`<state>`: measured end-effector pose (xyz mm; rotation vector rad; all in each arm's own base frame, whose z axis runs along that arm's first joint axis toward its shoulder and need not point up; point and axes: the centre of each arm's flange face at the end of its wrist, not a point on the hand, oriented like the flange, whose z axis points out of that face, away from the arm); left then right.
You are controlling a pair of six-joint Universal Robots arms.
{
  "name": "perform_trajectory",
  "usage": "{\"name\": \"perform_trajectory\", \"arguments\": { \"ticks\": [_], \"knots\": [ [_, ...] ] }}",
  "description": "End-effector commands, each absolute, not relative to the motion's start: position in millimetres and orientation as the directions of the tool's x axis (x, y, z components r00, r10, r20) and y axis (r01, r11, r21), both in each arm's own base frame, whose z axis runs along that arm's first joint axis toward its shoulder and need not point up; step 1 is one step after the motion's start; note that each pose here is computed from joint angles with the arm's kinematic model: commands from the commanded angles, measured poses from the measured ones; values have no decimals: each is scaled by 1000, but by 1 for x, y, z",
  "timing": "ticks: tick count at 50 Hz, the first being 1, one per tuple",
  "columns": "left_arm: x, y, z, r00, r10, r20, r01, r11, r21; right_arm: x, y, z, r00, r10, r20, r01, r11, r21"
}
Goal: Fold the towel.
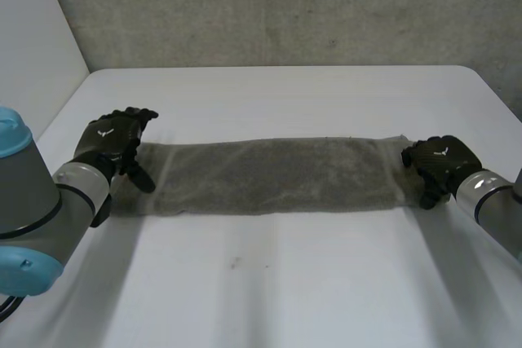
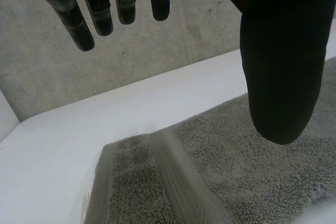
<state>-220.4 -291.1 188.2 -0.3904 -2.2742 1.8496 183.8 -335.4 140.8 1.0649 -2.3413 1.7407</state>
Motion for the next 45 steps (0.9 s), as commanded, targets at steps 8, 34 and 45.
{"name": "perform_trajectory", "arguments": {
  "ticks": [8,34,45],
  "knots": [
    [-220,-288,182,-947,319,-29,96,197,-976,161,-368,118,-753,-401,521,-607,118,-786],
    [-220,-286,185,-948,318,-31,95,187,-978,242,-349,224,-617,-131,776,-708,-338,-619],
    [-220,-286,184,-947,318,-33,97,187,-977,397,-231,181,-364,-502,784,-377,-691,-617]
  ]
}}
